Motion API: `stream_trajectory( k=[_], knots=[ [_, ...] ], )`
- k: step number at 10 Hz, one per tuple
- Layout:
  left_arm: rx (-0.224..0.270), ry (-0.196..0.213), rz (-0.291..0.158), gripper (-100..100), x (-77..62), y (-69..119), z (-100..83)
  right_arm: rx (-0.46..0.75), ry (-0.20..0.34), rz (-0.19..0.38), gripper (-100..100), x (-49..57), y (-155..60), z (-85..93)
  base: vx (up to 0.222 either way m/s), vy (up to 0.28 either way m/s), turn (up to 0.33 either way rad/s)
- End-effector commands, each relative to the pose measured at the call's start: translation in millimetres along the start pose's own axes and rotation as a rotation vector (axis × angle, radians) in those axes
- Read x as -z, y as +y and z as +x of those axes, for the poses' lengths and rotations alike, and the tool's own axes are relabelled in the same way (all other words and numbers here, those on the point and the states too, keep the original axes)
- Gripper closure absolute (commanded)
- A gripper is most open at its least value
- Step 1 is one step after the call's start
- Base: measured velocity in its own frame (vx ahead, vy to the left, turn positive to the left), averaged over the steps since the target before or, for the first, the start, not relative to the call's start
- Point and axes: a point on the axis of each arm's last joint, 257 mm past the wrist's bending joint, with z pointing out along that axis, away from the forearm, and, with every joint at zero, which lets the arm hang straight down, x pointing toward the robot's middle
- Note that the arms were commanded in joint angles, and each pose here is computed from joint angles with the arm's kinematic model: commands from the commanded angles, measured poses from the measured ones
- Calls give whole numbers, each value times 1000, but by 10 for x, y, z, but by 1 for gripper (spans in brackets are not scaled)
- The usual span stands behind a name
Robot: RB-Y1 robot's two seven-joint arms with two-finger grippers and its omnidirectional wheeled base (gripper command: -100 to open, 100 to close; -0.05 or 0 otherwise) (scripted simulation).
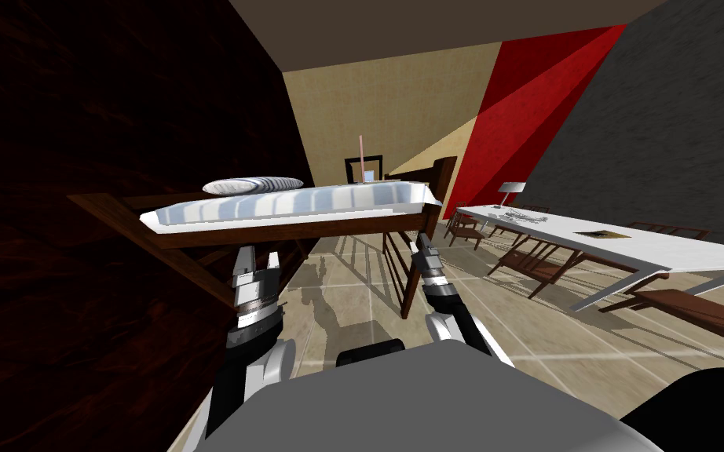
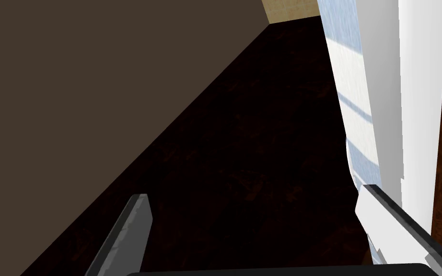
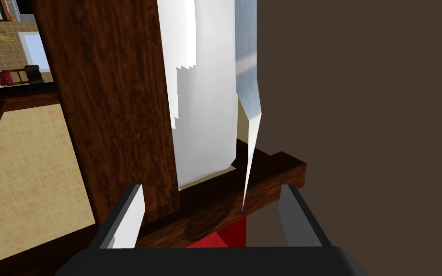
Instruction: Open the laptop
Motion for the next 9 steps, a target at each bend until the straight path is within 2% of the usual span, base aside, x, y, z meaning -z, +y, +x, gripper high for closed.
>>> stream_trajectory(
  k=[1, 9],
  knots=[
    [0, 0, 0, 0, 0, 0, 0, 0, 0, 0, 0, 0, 0, 0, 0, 0, 0],
    [0, 0, 0, 0, 0, 0, 0, 0, 0, 0, 0, 0, 0, 0, 0, 0, 0]
  ],
)
